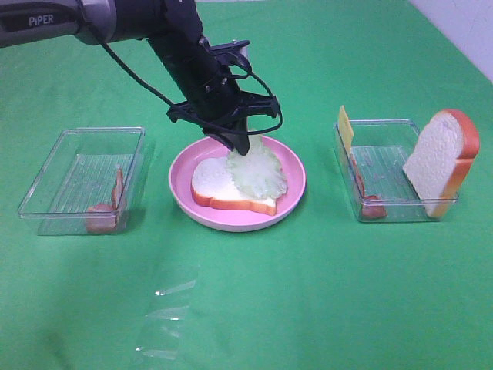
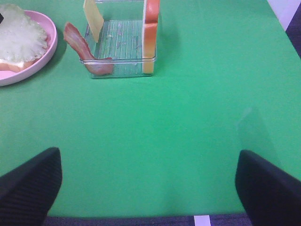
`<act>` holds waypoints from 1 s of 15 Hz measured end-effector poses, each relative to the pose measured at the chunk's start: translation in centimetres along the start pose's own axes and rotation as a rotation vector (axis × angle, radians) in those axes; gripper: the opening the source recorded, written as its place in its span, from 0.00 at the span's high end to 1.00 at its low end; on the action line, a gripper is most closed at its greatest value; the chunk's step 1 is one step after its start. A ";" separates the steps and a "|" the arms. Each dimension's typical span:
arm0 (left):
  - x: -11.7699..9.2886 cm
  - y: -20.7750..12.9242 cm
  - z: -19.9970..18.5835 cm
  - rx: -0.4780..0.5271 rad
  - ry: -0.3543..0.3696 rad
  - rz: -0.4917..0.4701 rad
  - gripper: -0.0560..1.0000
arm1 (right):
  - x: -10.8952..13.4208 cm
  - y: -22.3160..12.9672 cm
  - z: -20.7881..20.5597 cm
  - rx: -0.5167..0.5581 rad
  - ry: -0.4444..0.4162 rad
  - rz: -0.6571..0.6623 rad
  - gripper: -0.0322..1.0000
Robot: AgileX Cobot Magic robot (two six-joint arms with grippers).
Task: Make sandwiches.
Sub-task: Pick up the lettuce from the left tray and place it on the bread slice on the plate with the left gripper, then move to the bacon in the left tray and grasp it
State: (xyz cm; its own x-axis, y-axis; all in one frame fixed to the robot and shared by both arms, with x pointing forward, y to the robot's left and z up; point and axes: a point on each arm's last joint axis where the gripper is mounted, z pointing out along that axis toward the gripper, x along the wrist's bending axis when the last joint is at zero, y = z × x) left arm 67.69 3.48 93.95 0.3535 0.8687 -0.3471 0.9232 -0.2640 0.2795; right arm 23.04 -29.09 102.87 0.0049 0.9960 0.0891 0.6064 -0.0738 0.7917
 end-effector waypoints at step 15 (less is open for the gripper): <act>0.0 0.3 -4.0 0.034 0.146 0.056 0.02 | 0.0 0.0 0.0 0.000 0.000 0.000 0.04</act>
State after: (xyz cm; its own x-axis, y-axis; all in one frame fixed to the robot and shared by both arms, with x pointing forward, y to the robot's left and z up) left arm 67.36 5.05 97.59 0.3813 0.9031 -0.1975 0.9081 -0.3259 0.2631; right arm 23.04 -29.09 102.87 0.0049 0.9960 0.0891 0.6064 -0.0738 0.7917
